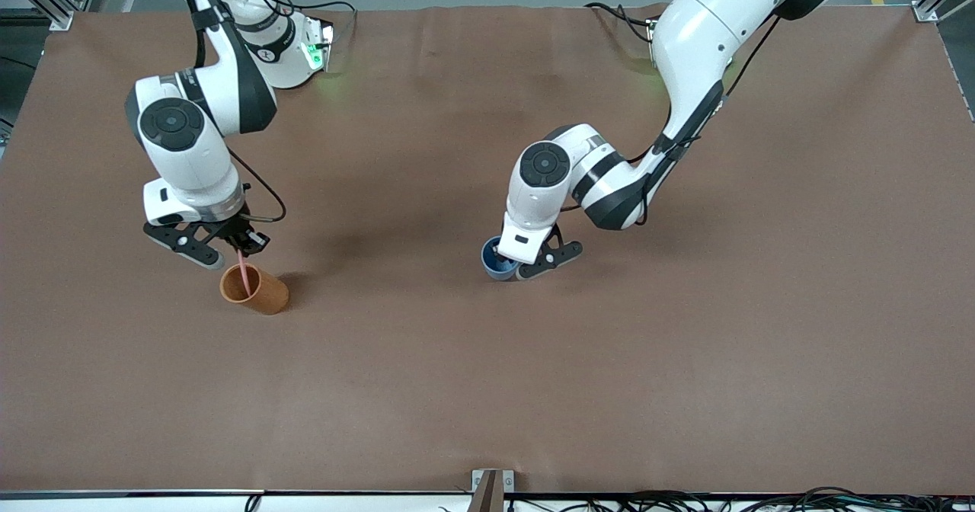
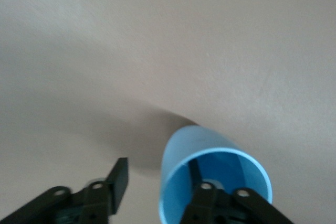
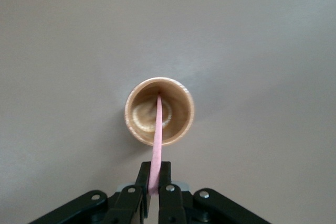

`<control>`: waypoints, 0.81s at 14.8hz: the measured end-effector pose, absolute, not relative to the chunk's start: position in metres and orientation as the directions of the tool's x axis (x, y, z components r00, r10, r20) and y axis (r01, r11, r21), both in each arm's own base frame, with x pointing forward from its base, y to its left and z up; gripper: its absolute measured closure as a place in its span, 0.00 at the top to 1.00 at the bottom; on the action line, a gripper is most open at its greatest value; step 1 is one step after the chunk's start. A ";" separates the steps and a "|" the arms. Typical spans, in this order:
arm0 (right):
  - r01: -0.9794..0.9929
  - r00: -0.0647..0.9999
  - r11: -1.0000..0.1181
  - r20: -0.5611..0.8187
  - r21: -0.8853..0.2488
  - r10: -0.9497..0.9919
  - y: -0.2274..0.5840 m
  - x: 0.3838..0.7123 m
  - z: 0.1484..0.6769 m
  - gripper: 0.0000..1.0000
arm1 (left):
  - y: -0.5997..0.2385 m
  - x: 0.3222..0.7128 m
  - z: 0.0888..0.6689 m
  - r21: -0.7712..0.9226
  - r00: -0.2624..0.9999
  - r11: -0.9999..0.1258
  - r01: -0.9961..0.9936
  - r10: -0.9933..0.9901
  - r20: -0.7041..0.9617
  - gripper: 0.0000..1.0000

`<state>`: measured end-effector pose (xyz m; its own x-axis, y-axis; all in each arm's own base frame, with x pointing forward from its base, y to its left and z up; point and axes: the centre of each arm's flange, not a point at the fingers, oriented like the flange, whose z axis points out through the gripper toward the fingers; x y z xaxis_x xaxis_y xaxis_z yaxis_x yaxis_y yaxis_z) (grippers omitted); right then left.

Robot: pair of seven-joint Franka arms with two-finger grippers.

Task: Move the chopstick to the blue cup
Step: 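Place the blue cup mid-table with the left gripper while the right gripper lifts the stick, then carry the pink stick with the right gripper over the blue cup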

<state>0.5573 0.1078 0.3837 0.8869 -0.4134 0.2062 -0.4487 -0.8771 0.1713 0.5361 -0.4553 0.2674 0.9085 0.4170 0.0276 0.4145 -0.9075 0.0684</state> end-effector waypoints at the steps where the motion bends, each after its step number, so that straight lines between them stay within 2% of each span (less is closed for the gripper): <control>1: -0.460 0.883 -0.867 0.199 0.194 -0.424 0.106 0.560 0.397 0.09 | -0.442 0.545 0.288 0.046 0.919 -0.920 0.390 0.391 0.042 0.70; 4: -0.492 0.868 -0.844 0.193 0.216 -0.456 0.108 0.568 0.444 0.09 | -0.371 0.577 0.383 0.013 0.960 -0.960 0.280 0.280 0.030 0.99; 8: -0.517 0.856 -0.842 0.134 0.156 -0.500 0.117 0.574 0.521 0.09 | -0.227 0.602 0.496 0.025 0.995 -0.994 0.103 0.103 0.005 1.00; 12: -0.528 0.849 -0.849 0.032 0.019 -0.527 0.127 0.568 0.594 0.09 | -0.125 0.587 0.566 0.018 0.995 -0.995 -0.102 -0.102 -0.001 1.00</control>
<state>0.5685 0.1273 0.5943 0.8491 -0.5272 0.0319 -0.5279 -0.8491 0.0193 0.5869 -0.1254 0.5655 0.9947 -0.1024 -0.0009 -0.1024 -0.9946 0.0176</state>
